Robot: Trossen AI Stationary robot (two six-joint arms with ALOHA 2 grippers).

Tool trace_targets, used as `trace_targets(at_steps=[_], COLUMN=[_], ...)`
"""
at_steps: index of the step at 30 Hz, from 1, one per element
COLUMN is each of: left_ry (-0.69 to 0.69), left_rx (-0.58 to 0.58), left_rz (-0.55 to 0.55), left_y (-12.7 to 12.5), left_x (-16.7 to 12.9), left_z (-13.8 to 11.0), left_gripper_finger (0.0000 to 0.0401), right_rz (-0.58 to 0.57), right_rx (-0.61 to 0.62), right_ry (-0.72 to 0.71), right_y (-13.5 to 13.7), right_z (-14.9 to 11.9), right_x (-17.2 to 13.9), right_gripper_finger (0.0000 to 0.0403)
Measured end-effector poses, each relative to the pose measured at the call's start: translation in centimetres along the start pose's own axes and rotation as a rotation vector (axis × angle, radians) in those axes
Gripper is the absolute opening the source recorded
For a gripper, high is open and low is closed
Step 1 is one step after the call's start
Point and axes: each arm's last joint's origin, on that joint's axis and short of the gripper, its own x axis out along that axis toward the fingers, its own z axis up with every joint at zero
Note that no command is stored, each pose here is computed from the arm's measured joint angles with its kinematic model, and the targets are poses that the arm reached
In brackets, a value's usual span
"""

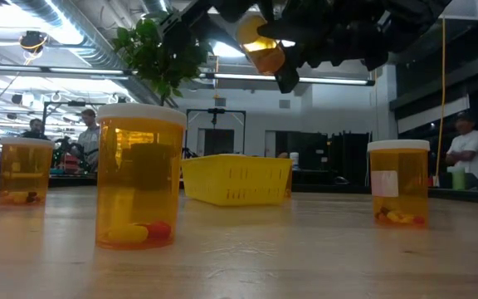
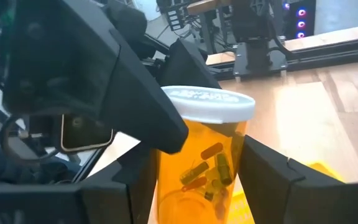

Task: Pick and place pill bottles into a basket
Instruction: Put the pill bottle into the bin

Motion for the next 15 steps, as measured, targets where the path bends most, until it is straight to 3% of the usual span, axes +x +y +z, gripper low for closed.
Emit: trace_targets(at_steps=[9,15], left_ry=[-0.051,-0.070], left_rx=[-0.122,-0.189], left_rz=[0.037,0.043], left_y=[0.4,0.2], left_x=[-2.0,-3.3], left_z=[-0.4,-0.5], left_gripper_finger=[0.0235,0.0235], right_rz=[0.058,0.027], right_rx=[-0.027,-0.072], right_ry=[0.015,0.022], right_y=[0.2,0.0], right_z=[0.0,-0.2], right_x=[0.0,0.0], right_gripper_finger=[0.0196,0.0196])
